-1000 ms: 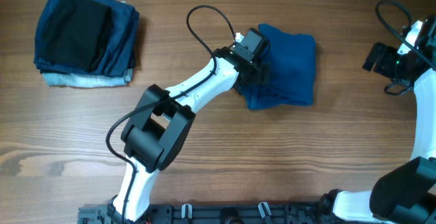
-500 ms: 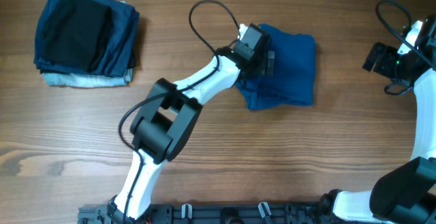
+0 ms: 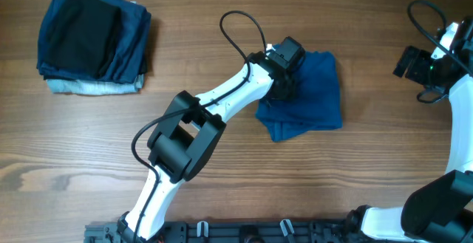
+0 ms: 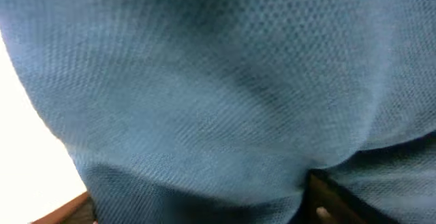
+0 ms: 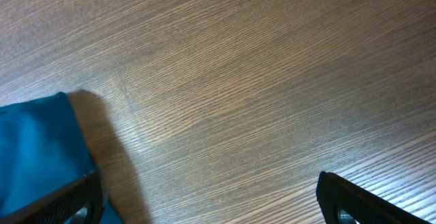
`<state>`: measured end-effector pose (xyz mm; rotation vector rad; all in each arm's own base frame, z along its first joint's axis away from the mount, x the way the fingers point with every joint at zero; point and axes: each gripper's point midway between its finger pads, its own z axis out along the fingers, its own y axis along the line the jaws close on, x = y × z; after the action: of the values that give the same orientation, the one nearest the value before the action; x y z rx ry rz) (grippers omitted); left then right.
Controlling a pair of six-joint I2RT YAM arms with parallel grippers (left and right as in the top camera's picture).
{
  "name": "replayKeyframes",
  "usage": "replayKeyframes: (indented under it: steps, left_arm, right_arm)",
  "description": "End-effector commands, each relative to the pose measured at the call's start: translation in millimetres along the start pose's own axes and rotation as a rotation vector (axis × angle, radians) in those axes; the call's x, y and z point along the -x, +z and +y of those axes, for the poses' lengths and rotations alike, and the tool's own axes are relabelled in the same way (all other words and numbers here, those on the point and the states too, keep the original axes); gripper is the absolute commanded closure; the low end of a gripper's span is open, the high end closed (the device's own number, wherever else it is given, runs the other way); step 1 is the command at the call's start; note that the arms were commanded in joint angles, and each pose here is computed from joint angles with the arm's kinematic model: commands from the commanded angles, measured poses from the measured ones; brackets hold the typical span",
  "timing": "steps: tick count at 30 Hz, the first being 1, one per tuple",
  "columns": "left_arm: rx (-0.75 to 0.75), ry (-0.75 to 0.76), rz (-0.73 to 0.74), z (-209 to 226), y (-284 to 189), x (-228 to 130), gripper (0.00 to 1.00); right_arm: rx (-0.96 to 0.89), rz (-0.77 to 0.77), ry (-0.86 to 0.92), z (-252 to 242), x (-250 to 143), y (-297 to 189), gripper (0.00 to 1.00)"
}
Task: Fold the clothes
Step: 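Lift the folded shirt with the left gripper and carry it leftward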
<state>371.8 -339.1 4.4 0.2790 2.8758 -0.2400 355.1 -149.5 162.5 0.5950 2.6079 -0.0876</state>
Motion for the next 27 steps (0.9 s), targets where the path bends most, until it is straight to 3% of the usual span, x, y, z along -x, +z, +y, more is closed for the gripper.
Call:
replayKeyframes:
  steps: [1, 2, 3, 4, 5, 6, 10, 14, 19, 27]
  left_arm:
    - [0.081, 0.012, 0.212, 34.6, 45.2, -58.3, 0.28]
    - [0.078, 0.002, 0.213, 37.5, 45.2, -56.6, 0.33]
    - [0.074, -0.005, 0.216, 39.2, 45.2, -55.5, 0.44]
    - [0.075, -0.009, 0.215, 41.0, 45.2, -54.4, 0.61]
    - [0.075, -0.010, 0.215, 41.2, 45.2, -54.3, 0.85]
    - [0.075, -0.009, 0.215, 41.1, 45.2, -54.4, 0.96]
    - [0.061, 0.033, 0.174, 37.4, 28.7, -41.5, 0.96]
    - [0.051, 0.037, 0.017, 31.7, -30.1, 3.5, 0.96]
    - [0.034, 0.035, -0.095, 38.9, -80.6, 30.3, 0.96]
    - [0.075, -0.008, -0.077, 62.7, -87.9, 30.1, 0.95]
  right_arm:
    - [-0.012, -0.021, 0.011, -1.2, 3.9, -5.5, 0.00]
    - [-0.012, -0.021, 0.011, -1.2, 3.9, -5.5, 0.00]
    - [-0.012, -0.021, 0.011, -1.2, 3.9, -5.5, 0.00]
    - [-0.012, -0.021, 0.011, -1.2, 3.9, -5.5, 0.01]
    - [-0.012, -0.021, 0.011, -1.2, 3.9, -5.5, 0.00]
    - [-0.012, -0.021, 0.011, -1.2, 3.9, -5.5, 0.01]
    - [-0.012, -0.021, 0.011, -1.2, 3.9, -5.5, 0.00]
    - [-0.012, -0.021, 0.011, -1.2, 3.9, -5.5, 0.01]
    - [-0.012, -0.021, 0.011, -1.2, 3.9, -5.5, 0.01]
    - [-0.012, -0.021, 0.011, -1.2, 3.9, -5.5, 0.01]
